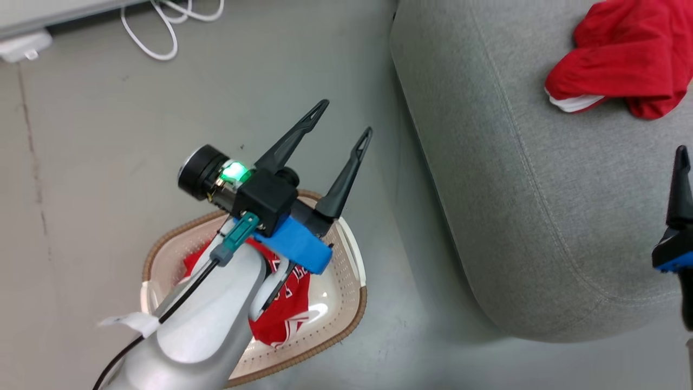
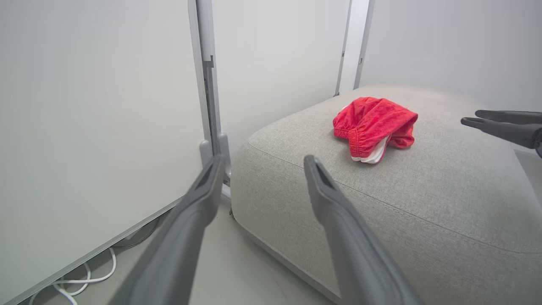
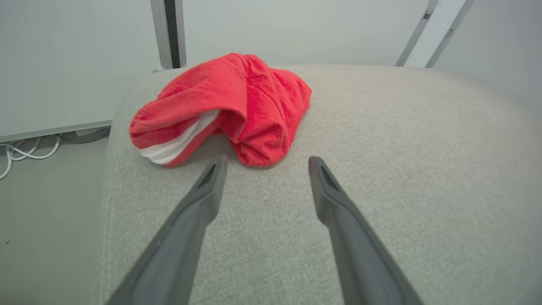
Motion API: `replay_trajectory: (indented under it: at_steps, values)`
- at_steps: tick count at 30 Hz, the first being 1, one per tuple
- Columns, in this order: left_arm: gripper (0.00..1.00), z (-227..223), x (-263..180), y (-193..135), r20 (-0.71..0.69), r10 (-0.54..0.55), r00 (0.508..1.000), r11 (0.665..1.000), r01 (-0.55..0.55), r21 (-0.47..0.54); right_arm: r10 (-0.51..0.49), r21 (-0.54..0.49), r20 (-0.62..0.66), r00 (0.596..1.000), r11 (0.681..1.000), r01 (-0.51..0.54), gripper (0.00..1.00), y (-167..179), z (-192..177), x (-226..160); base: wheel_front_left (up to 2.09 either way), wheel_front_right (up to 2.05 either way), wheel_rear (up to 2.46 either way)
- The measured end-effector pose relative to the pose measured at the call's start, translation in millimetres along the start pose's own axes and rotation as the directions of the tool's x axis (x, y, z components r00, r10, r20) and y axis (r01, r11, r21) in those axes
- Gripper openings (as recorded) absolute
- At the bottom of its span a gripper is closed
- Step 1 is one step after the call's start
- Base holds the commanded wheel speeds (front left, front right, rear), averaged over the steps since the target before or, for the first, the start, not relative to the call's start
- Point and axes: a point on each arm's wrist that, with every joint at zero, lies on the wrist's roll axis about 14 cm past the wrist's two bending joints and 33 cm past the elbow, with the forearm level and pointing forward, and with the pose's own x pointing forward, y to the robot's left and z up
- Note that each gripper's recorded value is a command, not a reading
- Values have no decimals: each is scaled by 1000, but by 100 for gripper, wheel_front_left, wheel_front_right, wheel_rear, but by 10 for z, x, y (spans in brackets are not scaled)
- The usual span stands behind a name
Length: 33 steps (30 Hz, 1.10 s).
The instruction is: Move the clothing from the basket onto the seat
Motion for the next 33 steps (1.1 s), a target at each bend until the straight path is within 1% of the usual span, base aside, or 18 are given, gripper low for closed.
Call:
replay_trajectory:
  at_steps: [3,7,13,21,26,31,32,33]
  values:
    - [100,141,-109,42,21,50,999,999,-50,6,48,15,61,997,999,-49,100,166,162,-115,0,0,0]
    - [100,335,-299,159,59,141,988,990,-142,1,114,43,145,983,992,-122,100,435,394,-249,0,0,0]
    - [100,541,-697,399,98,294,951,955,-296,2,220,71,247,944,967,-245,100,865,684,-428,0,0,0]
    - [100,755,-1305,647,140,462,876,882,-470,30,336,88,350,874,918,-388,100,1372,995,-689,0,0,0]
    - [100,840,-1680,731,160,550,820,827,-561,37,407,74,397,823,879,-471,100,1678,1149,-862,0,0,0]
    - [100,877,-2041,771,168,623,764,771,-636,32,443,77,418,793,852,-517,100,1852,1207,-1027,0,0,0]
    - [100,882,-2177,771,170,649,741,749,-662,28,457,75,424,782,843,-532,100,1909,1223,-1087,0,0,0]
    - [100,885,-2237,770,172,660,731,739,-673,25,461,71,427,778,840,-538,100,1930,1233,-1114,0,0,0]
